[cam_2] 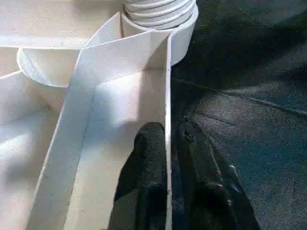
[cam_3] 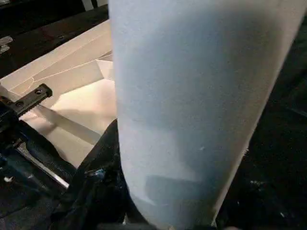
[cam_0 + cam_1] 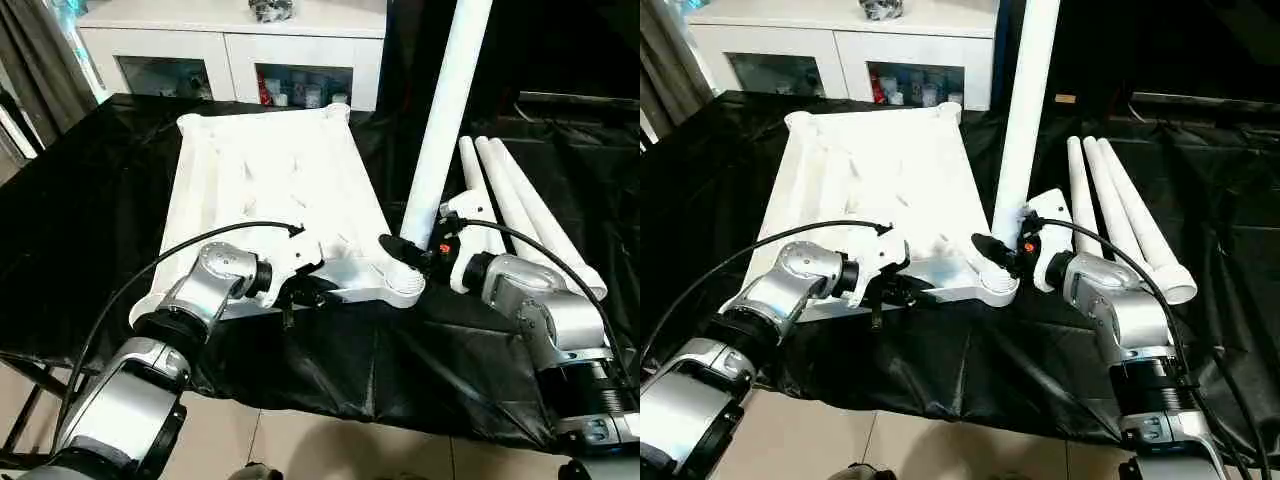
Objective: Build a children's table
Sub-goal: Insert table leg to table base
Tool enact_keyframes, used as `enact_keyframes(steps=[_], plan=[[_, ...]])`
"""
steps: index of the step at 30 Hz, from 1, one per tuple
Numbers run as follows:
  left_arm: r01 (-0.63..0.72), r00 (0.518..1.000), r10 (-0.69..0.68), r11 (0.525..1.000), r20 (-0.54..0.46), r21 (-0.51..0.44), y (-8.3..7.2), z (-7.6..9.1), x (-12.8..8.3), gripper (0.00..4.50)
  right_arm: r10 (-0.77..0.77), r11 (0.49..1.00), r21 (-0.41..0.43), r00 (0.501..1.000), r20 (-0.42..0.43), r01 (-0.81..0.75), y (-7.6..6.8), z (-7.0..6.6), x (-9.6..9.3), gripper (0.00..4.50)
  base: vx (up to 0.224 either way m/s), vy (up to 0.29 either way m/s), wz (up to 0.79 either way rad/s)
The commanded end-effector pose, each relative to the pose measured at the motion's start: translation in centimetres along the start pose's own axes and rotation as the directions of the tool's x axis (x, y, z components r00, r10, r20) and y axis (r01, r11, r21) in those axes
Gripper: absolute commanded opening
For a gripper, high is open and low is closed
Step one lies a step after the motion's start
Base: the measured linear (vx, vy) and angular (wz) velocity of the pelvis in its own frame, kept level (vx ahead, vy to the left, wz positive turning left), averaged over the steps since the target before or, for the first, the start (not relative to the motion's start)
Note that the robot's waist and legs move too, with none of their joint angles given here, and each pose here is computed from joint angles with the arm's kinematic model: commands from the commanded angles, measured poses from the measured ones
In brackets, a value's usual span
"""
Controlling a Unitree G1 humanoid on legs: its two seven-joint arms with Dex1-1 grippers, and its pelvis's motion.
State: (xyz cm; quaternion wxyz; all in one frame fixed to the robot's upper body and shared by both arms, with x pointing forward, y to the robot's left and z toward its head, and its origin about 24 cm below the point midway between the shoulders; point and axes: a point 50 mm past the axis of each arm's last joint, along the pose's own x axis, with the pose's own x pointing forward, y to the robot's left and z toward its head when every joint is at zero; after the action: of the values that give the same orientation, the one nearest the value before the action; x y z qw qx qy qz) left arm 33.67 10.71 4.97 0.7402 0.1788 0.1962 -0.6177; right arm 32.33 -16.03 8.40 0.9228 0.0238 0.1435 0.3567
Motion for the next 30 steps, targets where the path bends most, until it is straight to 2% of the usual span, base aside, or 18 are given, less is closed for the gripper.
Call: enact_keyframes(steps=[1,4,16,23,24,30], plan=[[0.026,0.999,-0.026,0.999,-0.023,-0.018,-0.1,-0.3,-0.1,0.23,0.006,1.0,-0.023,1.0,0.026,-0.006,0.2,0.4,0.0,1.88,0.0,0.0,0.0],[0.032,0.999,-0.033,0.999,-0.017,-0.02,-0.1,-0.3,-0.1,0.02,0.01,1.0,-0.027,1.0,0.026,-0.009,0.3,0.4,0.1,1.88,0.0,0.0,0.0],[0.066,0.998,-0.065,0.998,0.013,-0.016,-0.4,-0.3,-0.3,0.0,0.032,0.999,0.021,0.999,0.037,-0.033,0.1,-0.2,0.5,1.88,0.0,0.0,0.0],[0.072,0.997,-0.072,0.997,0.029,-0.024,-0.4,-0.1,-0.3,0.0,0.041,0.996,0.08,0.997,0.06,-0.046,-0.1,-1.3,0.1,1.88,0.0,0.0,0.0],[0.064,0.997,-0.063,0.998,0.032,-0.024,-0.4,-0.1,-0.4,0.0,0.04,0.992,0.112,0.996,0.079,-0.049,-0.2,-2.0,-0.2,1.88,0.0,0.0,0.0],[0.044,0.998,-0.043,0.999,0.037,-0.027,-0.2,0.0,-0.4,0.0,0.005,0.984,0.175,0.99,0.138,-0.029,-0.5,-3.4,-0.8,1.88,0.0,0.0,0.0]])
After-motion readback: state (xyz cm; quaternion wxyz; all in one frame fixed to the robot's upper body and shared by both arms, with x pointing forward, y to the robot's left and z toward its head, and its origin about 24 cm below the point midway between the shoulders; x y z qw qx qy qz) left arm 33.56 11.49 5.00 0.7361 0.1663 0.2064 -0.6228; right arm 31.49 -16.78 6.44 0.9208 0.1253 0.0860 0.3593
